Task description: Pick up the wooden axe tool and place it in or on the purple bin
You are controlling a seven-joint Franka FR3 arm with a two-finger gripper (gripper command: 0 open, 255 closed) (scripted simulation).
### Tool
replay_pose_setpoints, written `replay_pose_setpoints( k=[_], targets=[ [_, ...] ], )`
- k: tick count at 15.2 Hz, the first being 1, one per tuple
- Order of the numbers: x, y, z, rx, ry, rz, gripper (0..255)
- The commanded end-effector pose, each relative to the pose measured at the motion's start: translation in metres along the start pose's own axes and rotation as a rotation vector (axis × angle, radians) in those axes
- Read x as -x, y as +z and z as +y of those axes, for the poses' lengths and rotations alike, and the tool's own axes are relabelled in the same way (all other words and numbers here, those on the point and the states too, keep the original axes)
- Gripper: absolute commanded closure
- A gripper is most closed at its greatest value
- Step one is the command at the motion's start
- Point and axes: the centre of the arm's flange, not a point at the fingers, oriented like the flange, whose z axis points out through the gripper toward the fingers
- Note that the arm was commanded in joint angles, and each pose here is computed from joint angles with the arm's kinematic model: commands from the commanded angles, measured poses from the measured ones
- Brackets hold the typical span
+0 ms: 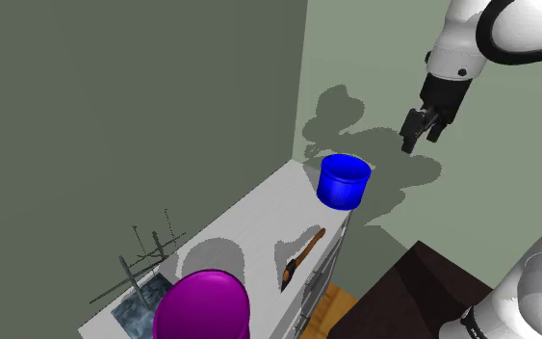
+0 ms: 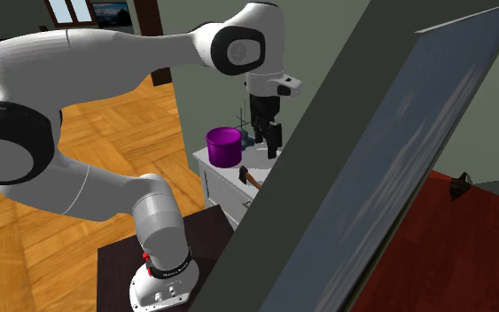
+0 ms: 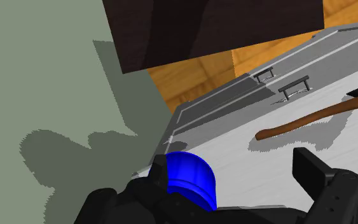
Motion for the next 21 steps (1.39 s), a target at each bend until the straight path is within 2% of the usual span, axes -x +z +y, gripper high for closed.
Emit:
replay_pose_setpoints(
  k=[1,11,21],
  targets=[
    [0.000,0.000,0.000,0.000,0.000,0.000,0],
    [0.001,0.102,-0.082,-0.006,0.381,-0.010,0],
    [-0.027,0.203,-0.160,-0.012,0.762,-0.021,0]
  ],
)
